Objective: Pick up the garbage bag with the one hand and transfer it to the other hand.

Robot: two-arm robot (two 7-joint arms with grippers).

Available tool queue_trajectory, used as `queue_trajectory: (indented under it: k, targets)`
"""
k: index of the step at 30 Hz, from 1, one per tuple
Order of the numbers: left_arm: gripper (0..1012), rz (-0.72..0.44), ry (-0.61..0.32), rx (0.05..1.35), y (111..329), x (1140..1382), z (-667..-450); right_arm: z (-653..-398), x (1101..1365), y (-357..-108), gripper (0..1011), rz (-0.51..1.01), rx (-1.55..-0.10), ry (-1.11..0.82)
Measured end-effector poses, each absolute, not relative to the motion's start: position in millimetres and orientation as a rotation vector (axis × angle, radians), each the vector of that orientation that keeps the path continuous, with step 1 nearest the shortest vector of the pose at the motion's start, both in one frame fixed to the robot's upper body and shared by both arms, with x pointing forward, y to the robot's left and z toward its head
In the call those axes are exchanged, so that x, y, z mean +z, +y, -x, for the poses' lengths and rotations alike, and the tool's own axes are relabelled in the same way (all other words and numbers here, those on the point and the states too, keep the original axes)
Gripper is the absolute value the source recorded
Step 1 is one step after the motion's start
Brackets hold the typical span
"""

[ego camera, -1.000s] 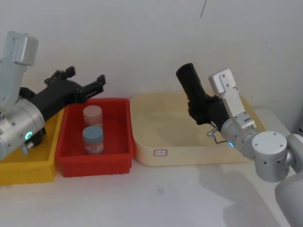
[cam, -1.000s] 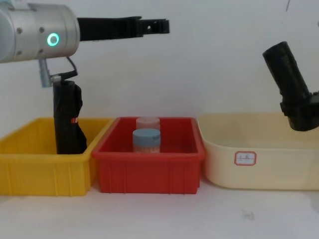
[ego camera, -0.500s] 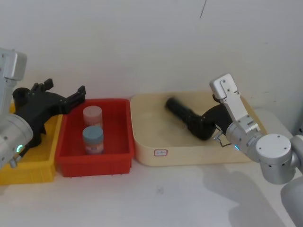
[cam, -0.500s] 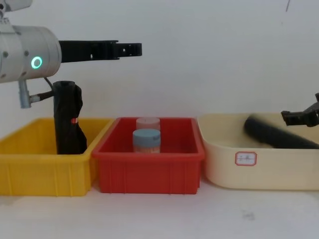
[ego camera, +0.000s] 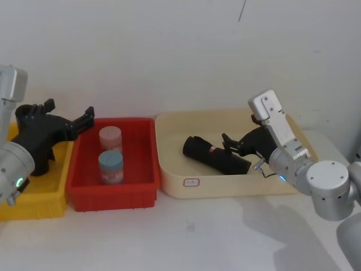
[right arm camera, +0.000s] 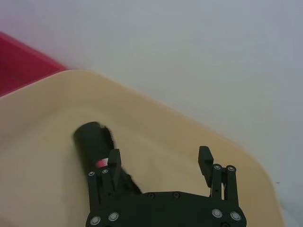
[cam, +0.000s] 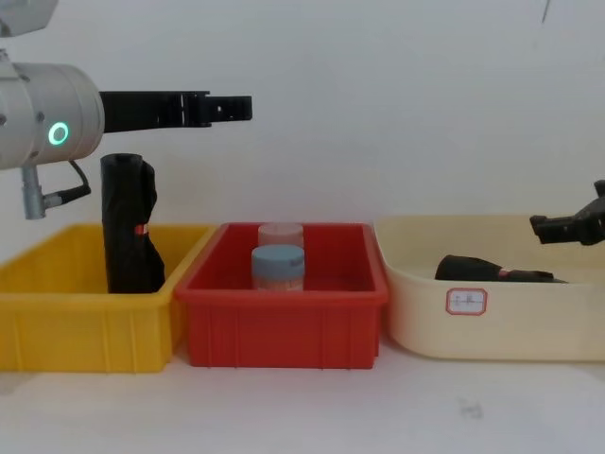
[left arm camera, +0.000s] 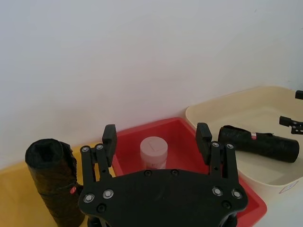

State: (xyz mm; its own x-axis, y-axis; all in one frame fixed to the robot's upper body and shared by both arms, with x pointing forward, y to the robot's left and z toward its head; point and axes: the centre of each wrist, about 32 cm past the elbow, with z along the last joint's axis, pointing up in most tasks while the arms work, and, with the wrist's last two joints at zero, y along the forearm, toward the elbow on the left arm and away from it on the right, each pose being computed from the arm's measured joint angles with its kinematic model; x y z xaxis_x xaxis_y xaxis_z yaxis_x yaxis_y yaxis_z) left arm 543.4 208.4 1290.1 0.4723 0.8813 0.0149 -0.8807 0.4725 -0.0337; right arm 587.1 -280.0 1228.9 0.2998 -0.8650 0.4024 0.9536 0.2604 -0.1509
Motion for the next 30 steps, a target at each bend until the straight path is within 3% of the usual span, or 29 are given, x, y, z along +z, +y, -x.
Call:
queue_trajectory:
  k: [15,30]
  targets:
    - [1001,0.016,-0.033,1.094,209,1288,-542,-582,1247,-271,1000,0.406,-1.084,-0.114]
    - [1001,0.015,-0.034,1.099,210,1288,-542,-586,1280,-240,1000,0.427,-0.915,0.041]
